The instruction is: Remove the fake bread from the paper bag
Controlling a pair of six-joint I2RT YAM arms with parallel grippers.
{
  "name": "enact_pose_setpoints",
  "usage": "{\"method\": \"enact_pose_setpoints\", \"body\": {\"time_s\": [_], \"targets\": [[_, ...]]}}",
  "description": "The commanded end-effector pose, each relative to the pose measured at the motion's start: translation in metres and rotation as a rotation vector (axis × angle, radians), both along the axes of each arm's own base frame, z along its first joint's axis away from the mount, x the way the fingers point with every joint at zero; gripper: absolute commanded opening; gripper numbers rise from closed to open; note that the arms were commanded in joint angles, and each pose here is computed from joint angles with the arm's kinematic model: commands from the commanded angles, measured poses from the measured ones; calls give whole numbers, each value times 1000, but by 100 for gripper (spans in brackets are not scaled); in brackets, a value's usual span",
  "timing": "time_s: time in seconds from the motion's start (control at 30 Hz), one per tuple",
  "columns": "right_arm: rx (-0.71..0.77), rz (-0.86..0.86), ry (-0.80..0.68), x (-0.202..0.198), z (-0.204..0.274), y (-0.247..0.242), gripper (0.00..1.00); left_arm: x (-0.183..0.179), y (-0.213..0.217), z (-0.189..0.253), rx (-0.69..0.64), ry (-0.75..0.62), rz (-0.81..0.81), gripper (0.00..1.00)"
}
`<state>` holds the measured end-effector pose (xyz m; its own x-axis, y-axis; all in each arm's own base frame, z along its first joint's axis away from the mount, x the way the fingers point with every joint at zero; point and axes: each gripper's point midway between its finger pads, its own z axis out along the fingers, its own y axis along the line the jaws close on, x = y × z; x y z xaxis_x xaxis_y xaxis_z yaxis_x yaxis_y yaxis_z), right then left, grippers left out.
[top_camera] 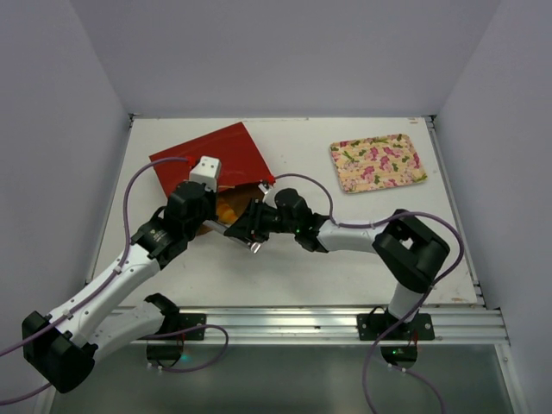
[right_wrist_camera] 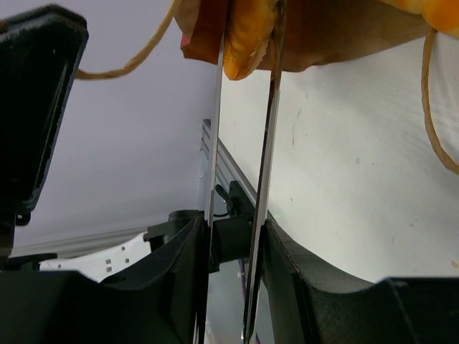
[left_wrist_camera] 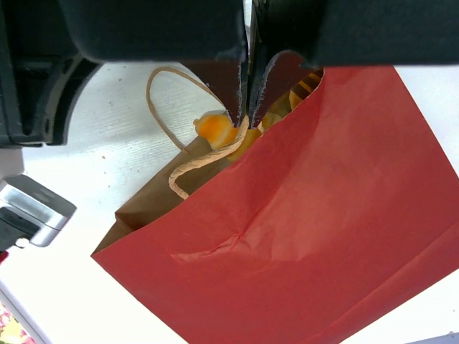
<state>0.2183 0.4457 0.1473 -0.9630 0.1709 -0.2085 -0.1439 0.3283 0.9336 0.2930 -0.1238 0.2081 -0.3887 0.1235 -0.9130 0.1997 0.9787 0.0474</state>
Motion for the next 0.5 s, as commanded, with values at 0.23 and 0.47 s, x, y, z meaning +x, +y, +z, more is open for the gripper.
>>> {"method": "enact_pose_setpoints", "body": {"time_s": [0.23, 0.47], "targets": [[38, 52, -104, -29, 31, -30, 31, 6, 1, 15, -26, -45, 31, 0], [-57, 47, -128, -48, 20, -64, 31, 5, 3, 18, -32, -53, 38, 0]]}}
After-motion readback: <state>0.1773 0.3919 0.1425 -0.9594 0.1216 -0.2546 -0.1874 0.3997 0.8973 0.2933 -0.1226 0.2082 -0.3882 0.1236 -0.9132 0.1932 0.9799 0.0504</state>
